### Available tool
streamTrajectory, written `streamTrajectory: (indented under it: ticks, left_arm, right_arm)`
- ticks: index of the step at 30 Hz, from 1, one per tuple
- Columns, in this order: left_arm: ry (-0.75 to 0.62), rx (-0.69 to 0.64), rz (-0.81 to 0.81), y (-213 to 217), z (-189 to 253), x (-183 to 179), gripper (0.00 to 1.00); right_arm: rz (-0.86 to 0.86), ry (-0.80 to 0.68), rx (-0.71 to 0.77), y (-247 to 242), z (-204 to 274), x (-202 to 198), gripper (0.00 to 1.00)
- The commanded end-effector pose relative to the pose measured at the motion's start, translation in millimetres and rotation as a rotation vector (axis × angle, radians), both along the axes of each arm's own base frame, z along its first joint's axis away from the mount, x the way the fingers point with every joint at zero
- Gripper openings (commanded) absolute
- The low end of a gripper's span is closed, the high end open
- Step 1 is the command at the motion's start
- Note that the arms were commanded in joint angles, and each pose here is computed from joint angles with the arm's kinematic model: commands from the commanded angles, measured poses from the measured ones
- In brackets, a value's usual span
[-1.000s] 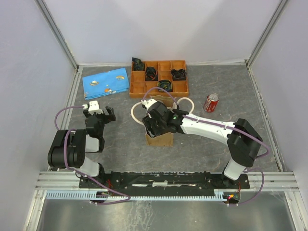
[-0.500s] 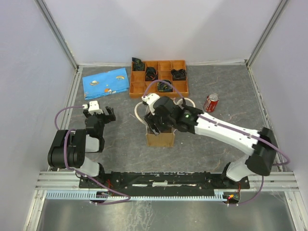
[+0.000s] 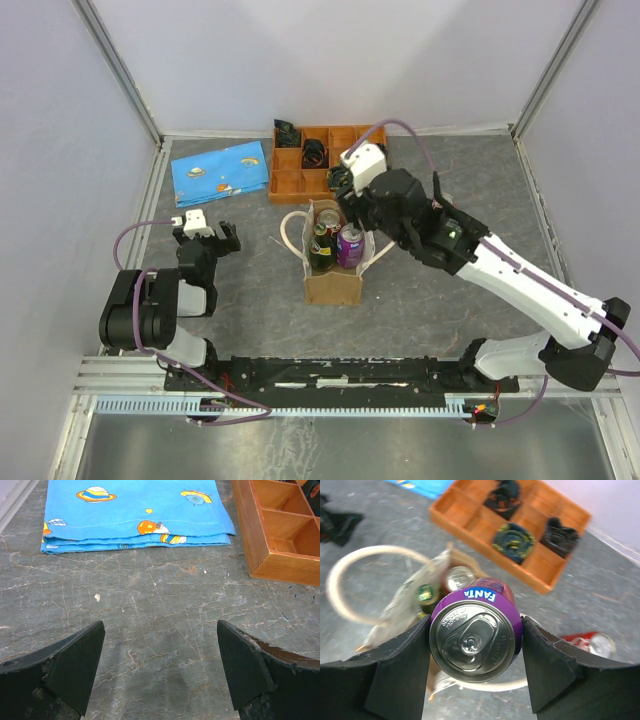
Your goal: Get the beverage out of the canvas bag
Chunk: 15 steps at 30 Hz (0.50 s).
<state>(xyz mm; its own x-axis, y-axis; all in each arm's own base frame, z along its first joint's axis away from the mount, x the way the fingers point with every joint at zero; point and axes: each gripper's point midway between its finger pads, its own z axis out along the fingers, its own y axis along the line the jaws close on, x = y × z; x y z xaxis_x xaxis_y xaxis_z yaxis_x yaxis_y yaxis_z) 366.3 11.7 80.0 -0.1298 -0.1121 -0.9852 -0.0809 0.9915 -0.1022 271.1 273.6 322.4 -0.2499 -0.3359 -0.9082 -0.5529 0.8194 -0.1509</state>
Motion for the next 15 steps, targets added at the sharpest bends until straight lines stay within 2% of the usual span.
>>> streamTrajectory:
  ticks: [1,5,8,11,15]
  left_arm:
    - [-0.041,0.063,-0.009,1,13,8,0.99]
    - [-0.038,0.064,-0.016,0,12,8,0.99]
    - [-0.039,0.065,-0.016,0,13,9,0.99]
    - [-0.040,0.065,-0.016,0,13,9,0.99]
    - [-0.039,0.065,-0.016,0,13,9,0.99]
  right_arm:
    - [-0.260,-0.198,0.131,-65,76,48,0.00]
    - [-0.473,-0.247,0.120,-125,85,82,0.00]
    - [-0.574,-0.222,0.122,-158,75,107,0.00]
    - [-0.613,-0.155,0.156,-175,53,130,0.00]
    - [-0.588,-0.027,0.199,-175,15,151,0.00]
